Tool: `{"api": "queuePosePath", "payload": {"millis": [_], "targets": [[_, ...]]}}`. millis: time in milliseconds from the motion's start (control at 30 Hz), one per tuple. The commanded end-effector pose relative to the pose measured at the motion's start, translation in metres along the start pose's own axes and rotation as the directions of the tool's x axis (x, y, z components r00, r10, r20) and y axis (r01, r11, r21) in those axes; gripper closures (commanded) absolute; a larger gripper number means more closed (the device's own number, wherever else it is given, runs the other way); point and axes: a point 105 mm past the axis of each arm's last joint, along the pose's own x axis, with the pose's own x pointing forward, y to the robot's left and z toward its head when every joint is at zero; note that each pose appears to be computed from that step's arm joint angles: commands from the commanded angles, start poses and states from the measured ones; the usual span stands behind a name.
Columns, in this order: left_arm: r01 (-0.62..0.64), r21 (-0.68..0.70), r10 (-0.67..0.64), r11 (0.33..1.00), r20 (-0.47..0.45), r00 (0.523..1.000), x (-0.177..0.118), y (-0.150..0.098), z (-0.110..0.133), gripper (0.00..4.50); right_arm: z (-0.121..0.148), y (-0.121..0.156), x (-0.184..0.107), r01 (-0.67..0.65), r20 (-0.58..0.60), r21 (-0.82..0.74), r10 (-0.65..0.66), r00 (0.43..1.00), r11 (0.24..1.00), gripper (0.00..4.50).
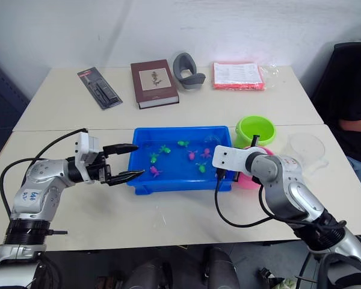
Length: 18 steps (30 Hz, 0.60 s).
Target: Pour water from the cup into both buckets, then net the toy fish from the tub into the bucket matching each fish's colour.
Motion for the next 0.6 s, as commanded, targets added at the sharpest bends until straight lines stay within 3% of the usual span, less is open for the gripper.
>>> {"api": "queuePosePath", "payload": {"millis": [33, 167, 433, 600], "targets": [[-0.004, 0.031, 0.003, 1.000, 0.029, 1.000, -0.004, 0.001, 0.008, 0.04, -0.001, -0.003, -0.008, -0.014, 0.010, 0.119, 0.012, 1.000, 0.993, 4.50], [-0.003, 0.029, 0.002, 1.000, 0.029, 1.000, -0.005, 0.001, 0.006, 0.04, -0.002, 0.000, -0.014, -0.060, 0.051, 0.344, 0.046, 0.998, 0.937, 4.50], [0.000, 0.031, -0.001, 1.000, 0.027, 1.000, -0.007, 0.000, 0.003, 0.04, -0.002, 0.000, -0.038, -0.127, 0.133, 0.592, 0.059, 0.989, 0.796, 4.50], [0.018, 0.033, -0.020, 0.999, 0.037, 0.999, -0.003, 0.001, 0.003, 0.04, -0.003, -0.003, -0.062, -0.128, 0.173, 0.653, 0.017, 0.985, 0.746, 4.50]]}}
